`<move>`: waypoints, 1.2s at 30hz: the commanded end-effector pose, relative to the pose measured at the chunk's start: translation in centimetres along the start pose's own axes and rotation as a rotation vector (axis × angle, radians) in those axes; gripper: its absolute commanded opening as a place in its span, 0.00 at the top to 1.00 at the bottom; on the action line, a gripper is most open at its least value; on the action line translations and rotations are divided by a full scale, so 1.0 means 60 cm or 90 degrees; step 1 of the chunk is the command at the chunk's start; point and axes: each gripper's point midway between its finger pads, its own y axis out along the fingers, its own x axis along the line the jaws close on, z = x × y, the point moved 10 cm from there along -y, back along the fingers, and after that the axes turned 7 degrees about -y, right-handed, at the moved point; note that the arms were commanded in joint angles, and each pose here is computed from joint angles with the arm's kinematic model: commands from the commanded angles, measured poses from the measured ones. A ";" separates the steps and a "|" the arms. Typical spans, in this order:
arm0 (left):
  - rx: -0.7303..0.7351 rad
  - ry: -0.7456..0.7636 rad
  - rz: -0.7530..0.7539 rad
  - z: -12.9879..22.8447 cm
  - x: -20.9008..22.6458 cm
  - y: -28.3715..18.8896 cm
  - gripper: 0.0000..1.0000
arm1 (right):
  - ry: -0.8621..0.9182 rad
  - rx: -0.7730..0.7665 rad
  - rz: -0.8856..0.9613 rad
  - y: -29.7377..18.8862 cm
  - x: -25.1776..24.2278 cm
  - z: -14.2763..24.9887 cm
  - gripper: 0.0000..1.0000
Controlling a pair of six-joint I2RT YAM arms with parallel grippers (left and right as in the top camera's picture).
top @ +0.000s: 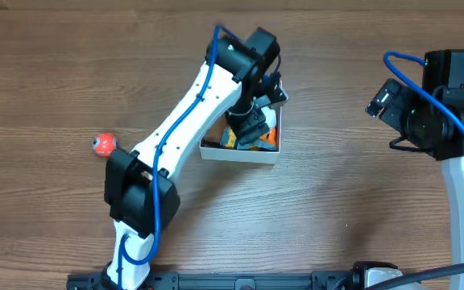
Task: Pack container
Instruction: 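Lower the excavator into the box and open the left gripper, then move the left gripper to the red ball and grasp it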
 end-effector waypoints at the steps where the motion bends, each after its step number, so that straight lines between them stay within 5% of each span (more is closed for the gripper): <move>1: 0.017 -0.081 0.013 0.016 0.028 0.055 0.59 | 0.001 -0.013 -0.004 -0.008 -0.001 -0.004 0.00; 2: 0.017 -0.094 0.017 0.019 0.034 0.061 0.69 | 0.001 -0.013 -0.004 -0.008 -0.001 -0.004 0.00; 4: 0.015 -0.113 0.018 0.024 0.046 0.067 0.73 | 0.001 -0.013 -0.004 -0.008 -0.001 -0.004 0.00; 6: -0.004 -0.115 0.025 0.019 0.051 0.069 0.96 | 0.001 -0.013 -0.004 -0.008 -0.001 -0.004 0.00; 17: 0.011 -0.133 0.050 0.032 0.036 0.139 0.96 | 0.002 -0.014 -0.005 -0.008 -0.001 -0.005 0.00; 23: -0.016 -0.151 -0.036 0.017 0.045 -0.039 0.96 | 0.002 -0.015 -0.005 -0.008 -0.001 -0.005 0.00; 25: -0.052 -0.188 -0.083 0.028 0.051 -0.120 0.73 | 0.002 -0.015 -0.005 -0.008 -0.001 -0.005 0.00; 29: -0.177 -0.337 -0.129 0.089 0.078 -0.245 0.49 | 0.002 -0.013 -0.005 -0.008 -0.001 -0.004 0.00; 34: -0.276 -0.450 -0.126 0.205 0.107 -0.338 0.51 | 0.002 -0.012 -0.004 -0.008 -0.001 -0.004 0.00; 36: -0.275 -0.505 -0.163 0.279 0.101 -0.359 0.40 | 0.001 -0.009 -0.003 -0.008 -0.002 -0.003 0.00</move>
